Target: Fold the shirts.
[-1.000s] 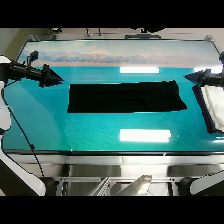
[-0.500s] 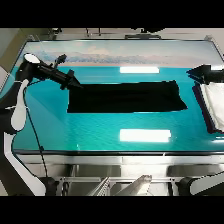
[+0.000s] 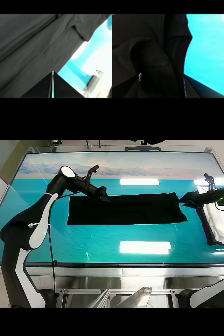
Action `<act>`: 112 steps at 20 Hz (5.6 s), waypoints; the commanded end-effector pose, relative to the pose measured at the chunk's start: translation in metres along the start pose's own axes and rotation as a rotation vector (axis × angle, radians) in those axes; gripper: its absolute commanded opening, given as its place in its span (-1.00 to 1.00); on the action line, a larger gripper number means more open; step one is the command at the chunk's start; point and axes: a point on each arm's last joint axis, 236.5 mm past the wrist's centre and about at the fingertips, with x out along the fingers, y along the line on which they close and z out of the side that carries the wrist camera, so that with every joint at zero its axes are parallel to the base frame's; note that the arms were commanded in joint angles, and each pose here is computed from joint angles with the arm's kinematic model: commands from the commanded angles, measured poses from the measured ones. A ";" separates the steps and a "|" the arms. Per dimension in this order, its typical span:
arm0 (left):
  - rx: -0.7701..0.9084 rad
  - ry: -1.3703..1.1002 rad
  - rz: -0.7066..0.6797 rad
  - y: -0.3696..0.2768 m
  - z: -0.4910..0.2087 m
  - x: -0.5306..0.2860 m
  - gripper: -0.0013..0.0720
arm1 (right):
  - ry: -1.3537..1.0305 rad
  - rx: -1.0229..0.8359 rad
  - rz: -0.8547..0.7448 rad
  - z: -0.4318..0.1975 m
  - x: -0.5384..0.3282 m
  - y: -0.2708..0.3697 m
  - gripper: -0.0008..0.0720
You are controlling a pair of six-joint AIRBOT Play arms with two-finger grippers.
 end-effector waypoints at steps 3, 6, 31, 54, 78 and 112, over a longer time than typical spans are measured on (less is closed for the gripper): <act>0.078 -0.101 0.025 -0.028 0.022 0.034 -0.92 | 0.085 0.055 0.024 -0.015 0.029 -0.010 0.67; 0.095 -0.157 0.038 -0.034 0.034 0.044 -0.92 | 0.098 0.063 0.112 -0.018 0.035 0.005 0.67; -0.156 -0.131 -0.017 0.006 0.035 0.113 -0.93 | 0.114 -0.137 0.596 -0.004 -0.033 0.256 -0.94; -0.165 -0.430 0.061 0.050 -0.029 -0.309 -0.92 | -0.245 -0.478 0.610 -0.125 0.219 0.595 -0.12; -0.100 -0.411 0.067 0.047 -0.031 -0.305 -0.92 | 0.286 0.116 0.310 -0.074 0.232 0.315 0.60; -0.157 -0.309 0.002 0.028 -0.047 -0.289 -0.92 | -0.867 0.176 -0.250 0.079 -0.380 0.140 -0.94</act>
